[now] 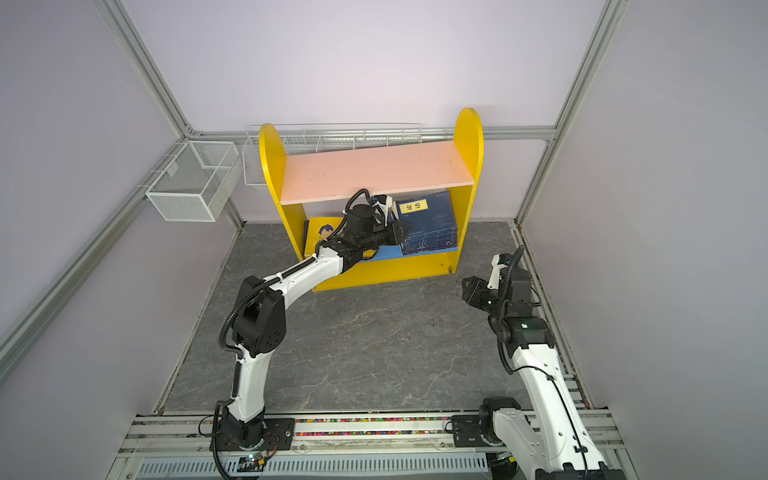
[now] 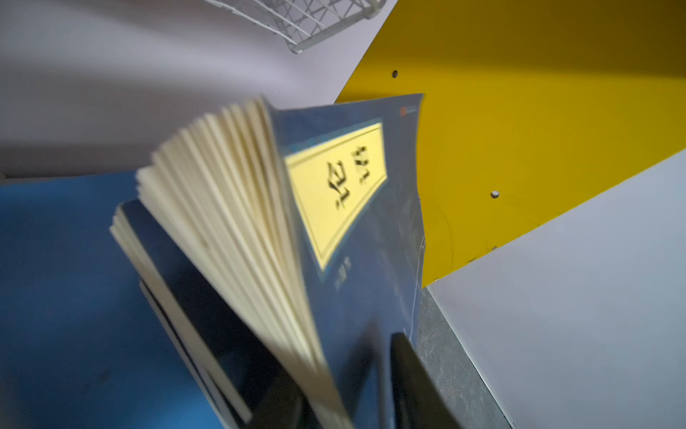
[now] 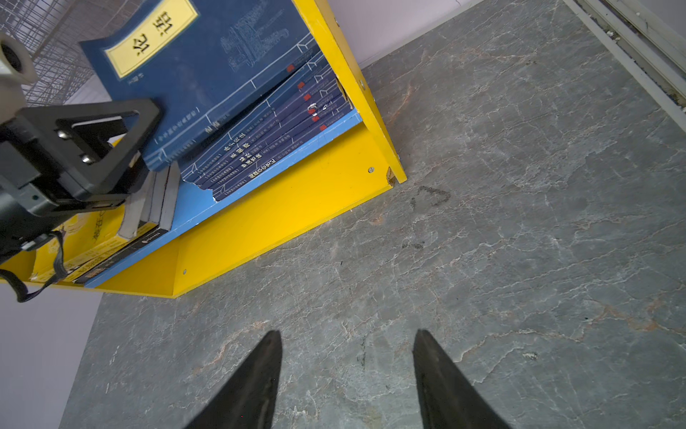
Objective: Stacking books/files
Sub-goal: Place the book at the bookshelf.
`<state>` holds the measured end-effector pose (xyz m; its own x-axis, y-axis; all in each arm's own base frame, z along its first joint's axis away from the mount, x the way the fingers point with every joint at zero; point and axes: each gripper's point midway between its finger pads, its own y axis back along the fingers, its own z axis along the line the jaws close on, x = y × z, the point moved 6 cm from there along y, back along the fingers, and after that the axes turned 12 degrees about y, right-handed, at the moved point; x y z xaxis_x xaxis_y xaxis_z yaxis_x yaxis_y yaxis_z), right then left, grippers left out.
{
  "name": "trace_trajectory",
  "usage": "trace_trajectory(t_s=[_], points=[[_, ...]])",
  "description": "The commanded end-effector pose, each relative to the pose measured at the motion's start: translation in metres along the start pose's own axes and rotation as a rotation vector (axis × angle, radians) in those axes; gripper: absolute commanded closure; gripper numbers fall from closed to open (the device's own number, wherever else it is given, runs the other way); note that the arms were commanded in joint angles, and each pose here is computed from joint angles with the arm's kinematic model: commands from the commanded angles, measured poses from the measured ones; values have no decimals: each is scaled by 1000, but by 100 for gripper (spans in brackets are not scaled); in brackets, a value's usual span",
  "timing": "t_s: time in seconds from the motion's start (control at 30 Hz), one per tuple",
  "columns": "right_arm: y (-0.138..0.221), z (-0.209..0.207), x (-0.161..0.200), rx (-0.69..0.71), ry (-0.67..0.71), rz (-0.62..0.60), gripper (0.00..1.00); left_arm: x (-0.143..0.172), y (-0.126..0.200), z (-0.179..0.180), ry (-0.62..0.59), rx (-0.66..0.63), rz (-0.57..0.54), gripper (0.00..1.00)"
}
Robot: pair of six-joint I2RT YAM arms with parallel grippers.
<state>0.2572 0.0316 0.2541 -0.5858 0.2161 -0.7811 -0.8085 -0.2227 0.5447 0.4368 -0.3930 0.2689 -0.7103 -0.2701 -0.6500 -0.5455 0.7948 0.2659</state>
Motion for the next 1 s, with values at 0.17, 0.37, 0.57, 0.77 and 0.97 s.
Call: trace_trajectory(t_s=[0.17,0.37,0.57,0.77,0.97], points=[[6,6,2,-56,22,-14,41,-28,9,-13,-21,-88,-142,33],[8,7,3,-64,28,-12,41,-36,15,-11,-14,-141,-216,14],[7,7,4,-70,34,-10,41,-36,18,-18,-52,-183,-239,6],[10,17,2,-97,108,-17,40,-42,42,-37,-122,-177,-290,5],[6,60,8,-222,227,-4,40,-46,70,-56,-185,-144,-297,5]])
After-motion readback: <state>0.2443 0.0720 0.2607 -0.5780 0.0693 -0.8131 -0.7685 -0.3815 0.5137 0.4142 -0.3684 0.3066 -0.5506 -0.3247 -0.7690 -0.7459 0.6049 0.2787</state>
